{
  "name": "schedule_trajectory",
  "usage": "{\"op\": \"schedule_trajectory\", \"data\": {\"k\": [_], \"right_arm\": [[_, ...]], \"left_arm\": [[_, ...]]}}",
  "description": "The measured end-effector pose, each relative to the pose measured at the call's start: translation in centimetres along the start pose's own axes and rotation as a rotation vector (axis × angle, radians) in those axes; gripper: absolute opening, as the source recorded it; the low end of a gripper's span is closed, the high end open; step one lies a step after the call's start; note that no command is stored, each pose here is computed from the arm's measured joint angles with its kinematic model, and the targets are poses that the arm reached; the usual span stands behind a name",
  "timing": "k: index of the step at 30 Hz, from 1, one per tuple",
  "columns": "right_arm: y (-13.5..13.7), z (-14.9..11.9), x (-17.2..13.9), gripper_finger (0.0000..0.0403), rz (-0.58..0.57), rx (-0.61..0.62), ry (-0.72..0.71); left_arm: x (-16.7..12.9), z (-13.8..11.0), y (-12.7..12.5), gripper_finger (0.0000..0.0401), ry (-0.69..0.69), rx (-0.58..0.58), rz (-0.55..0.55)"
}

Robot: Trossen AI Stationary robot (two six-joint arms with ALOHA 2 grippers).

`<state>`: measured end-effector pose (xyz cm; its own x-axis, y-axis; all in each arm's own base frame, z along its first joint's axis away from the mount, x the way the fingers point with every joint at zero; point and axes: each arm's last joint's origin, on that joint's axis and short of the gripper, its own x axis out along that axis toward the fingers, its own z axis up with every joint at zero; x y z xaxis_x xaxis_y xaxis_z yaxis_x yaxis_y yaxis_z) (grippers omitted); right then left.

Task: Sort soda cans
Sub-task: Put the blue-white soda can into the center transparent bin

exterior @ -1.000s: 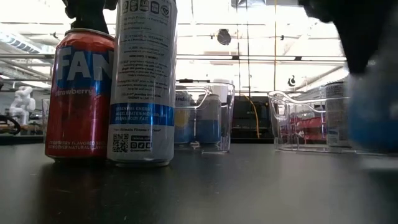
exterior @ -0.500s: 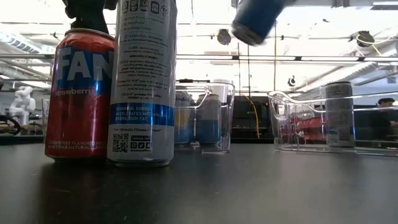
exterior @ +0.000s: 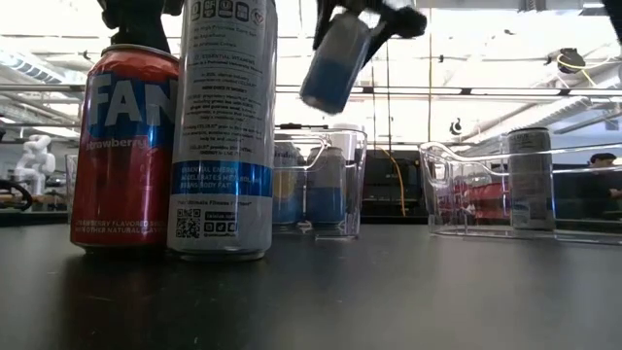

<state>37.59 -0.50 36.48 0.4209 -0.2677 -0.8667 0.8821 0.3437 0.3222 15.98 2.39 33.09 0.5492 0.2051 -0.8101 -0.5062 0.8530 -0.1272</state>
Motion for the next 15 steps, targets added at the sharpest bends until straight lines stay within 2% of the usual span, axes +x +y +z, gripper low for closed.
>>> {"op": "schedule_trajectory", "data": {"k": [7, 15], "right_arm": [[0.8, 2.2, 4.8, 0.0279, -0.155, -0.015, 0.125], [0.9, 2.6, 10.3, 0.0281, -0.253, -0.049, 0.207]], "left_arm": [[0.0, 0.0, 0.0, 0.0258, -0.003, 0.001, 0.011], [0.0, 0.0, 0.1, 0.0258, 0.001, 0.008, 0.013]]}}
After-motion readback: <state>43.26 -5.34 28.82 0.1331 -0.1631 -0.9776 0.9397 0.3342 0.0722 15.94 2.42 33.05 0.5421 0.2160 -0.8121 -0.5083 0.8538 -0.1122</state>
